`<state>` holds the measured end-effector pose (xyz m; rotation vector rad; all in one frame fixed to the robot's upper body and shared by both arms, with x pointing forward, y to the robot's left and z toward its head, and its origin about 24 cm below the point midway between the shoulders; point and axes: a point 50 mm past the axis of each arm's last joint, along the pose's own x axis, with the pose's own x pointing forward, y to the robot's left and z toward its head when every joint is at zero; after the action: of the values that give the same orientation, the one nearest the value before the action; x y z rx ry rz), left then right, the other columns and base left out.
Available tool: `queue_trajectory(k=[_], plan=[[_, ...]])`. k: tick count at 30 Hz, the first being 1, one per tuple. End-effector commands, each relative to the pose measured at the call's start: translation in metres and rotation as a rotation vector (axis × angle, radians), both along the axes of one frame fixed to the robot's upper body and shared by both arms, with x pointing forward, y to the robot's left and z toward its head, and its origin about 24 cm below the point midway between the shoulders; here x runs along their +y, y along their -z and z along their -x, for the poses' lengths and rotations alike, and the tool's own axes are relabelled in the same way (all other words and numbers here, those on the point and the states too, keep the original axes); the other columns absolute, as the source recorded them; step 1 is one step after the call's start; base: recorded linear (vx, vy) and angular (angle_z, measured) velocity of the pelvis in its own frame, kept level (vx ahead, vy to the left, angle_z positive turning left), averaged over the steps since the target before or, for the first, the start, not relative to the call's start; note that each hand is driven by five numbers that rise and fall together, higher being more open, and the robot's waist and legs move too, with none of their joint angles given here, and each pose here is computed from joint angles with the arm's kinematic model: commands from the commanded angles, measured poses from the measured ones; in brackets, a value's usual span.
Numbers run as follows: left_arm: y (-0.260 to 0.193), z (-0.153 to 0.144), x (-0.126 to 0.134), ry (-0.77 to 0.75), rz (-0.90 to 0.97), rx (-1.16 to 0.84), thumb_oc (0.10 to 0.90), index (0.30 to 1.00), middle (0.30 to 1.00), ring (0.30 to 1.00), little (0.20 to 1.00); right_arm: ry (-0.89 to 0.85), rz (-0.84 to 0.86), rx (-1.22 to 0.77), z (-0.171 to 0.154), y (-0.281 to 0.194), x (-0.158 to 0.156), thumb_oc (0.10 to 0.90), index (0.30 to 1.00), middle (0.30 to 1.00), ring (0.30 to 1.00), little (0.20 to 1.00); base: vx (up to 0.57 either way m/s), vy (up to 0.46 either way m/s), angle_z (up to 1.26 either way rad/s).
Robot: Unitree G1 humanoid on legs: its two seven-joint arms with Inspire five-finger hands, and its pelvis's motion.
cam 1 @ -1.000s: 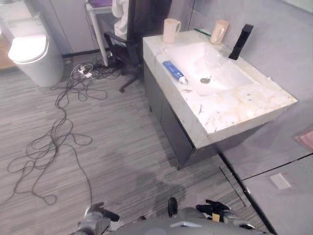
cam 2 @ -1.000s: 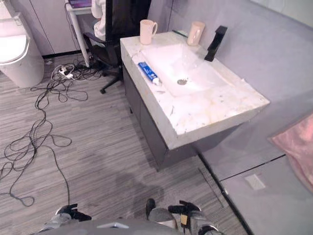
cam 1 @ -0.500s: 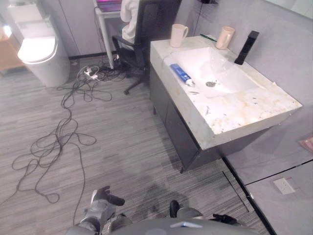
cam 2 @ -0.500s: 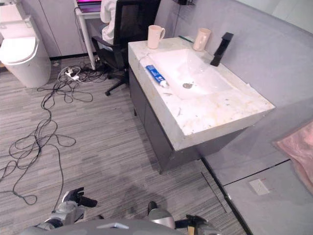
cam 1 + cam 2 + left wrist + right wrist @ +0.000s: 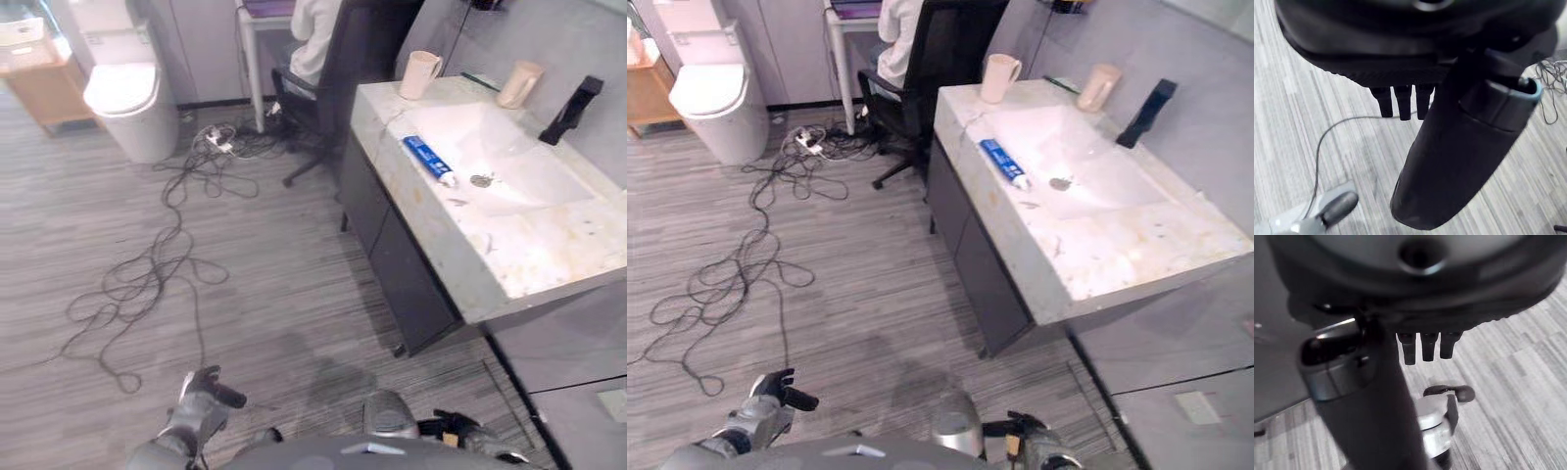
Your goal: Organize the bathroom.
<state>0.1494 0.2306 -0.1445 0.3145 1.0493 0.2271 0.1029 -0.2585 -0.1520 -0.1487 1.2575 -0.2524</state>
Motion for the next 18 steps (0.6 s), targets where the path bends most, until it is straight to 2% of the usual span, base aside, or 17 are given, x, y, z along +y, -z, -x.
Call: queue_trajectory(k=[1, 7, 12, 18], plan=[[-0.010, -0.017, 0.010, 0.003, -0.016, -0.065, 0.800, 0.900, 0.900, 0.900, 0.900, -0.060, 0.036, 0.014, -0.001, 0.001, 0.002, 0.800, 0.900, 0.900, 0.900, 0.900, 0.31, 0.202, -0.11], [-0.013, -0.029, 0.001, 0.007, -0.017, -0.083, 0.800, 0.900, 0.900, 0.900, 0.900, -0.067, 0.020, 0.045, 0.005, 0.004, 0.009, 0.800, 0.900, 0.900, 0.900, 0.900, 0.35, 0.118, 0.20], [-0.012, -0.027, -0.004, 0.026, -0.022, -0.109, 0.800, 0.900, 0.900, 0.900, 0.900, -0.080, -0.007, 0.055, 0.009, 0.007, 0.014, 0.800, 0.900, 0.900, 0.900, 0.900, 0.38, 0.070, 0.36], [-0.013, -0.031, -0.011, 0.062, 0.011, -0.135, 0.800, 0.900, 0.900, 0.900, 0.900, -0.023, -0.011, 0.062, 0.022, 0.007, 0.007, 0.800, 0.900, 0.900, 0.900, 0.900, 0.34, 0.048, 0.03]])
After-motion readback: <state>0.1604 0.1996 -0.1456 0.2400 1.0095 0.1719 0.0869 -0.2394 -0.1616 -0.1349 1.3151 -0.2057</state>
